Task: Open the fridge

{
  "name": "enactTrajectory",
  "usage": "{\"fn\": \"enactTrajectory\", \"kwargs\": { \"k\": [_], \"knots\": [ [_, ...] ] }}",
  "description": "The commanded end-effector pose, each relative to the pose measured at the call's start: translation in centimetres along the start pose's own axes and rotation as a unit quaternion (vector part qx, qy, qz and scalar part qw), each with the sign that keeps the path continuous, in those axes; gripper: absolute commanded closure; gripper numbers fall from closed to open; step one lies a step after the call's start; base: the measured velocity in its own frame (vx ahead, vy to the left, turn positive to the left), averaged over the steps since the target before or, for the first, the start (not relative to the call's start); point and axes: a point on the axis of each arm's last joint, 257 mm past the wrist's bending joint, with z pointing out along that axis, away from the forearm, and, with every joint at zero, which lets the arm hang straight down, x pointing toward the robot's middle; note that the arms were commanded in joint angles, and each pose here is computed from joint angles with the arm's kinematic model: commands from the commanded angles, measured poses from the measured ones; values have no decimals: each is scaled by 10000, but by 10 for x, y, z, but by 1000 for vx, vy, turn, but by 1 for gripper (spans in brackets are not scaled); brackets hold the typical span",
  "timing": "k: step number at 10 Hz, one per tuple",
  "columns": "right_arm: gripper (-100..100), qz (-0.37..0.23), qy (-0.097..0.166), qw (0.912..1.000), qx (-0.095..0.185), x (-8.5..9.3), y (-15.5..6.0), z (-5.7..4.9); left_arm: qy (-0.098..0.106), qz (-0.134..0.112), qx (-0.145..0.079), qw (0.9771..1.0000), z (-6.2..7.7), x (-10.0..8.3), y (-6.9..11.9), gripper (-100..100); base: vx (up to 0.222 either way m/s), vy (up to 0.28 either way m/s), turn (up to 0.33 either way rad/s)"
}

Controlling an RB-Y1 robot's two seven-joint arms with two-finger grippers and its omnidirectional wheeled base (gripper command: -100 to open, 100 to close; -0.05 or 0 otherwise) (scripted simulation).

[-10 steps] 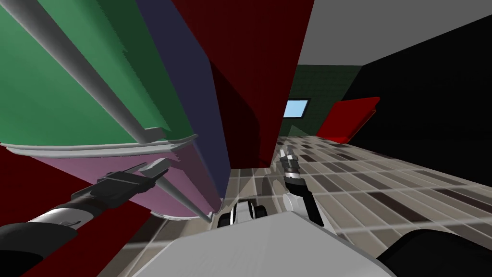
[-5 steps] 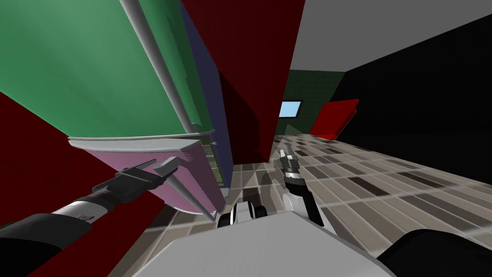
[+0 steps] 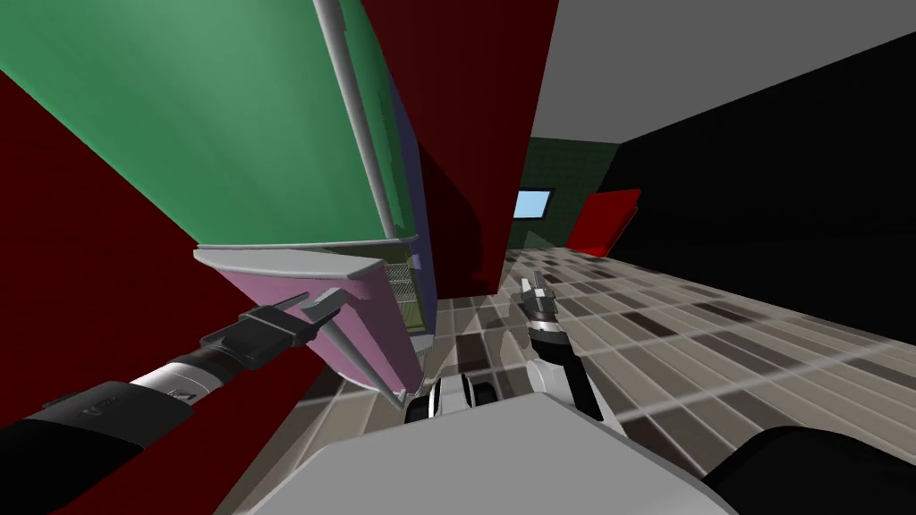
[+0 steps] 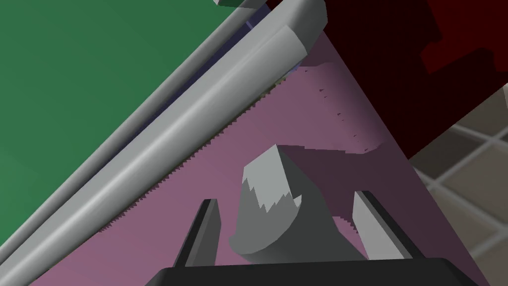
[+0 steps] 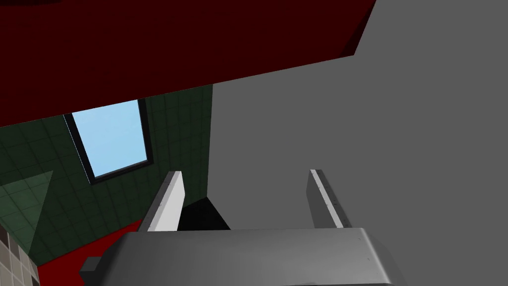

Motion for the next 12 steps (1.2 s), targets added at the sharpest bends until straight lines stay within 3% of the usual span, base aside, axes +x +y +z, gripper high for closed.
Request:
{"fn": "enactTrajectory", "kwargs": {
  "k": [1, 2, 7, 12],
  "knots": [
    [0, -1, 0, 10000, 0, 0, 0, 0, 141, 52, -69, 9999, 4, 10, 4, 100, -264, 190, -64],
    [0, -1, 0, 10000, 1, 0, 0, 0, 104, 25, -105, 9999, 4, 8, 7, 100, -115, 69, 3],
    [0, -1, 0, 10000, 1, 0, 0, 0, 353, 79, -440, 9984, 13, 24, 27, 100, -216, 216, -157],
    [0, -1, 0, 10000, 2, 0, 0, 0, 466, 100, -601, 9971, 16, 31, 37, 100, -202, 166, -90]
  ]
}}
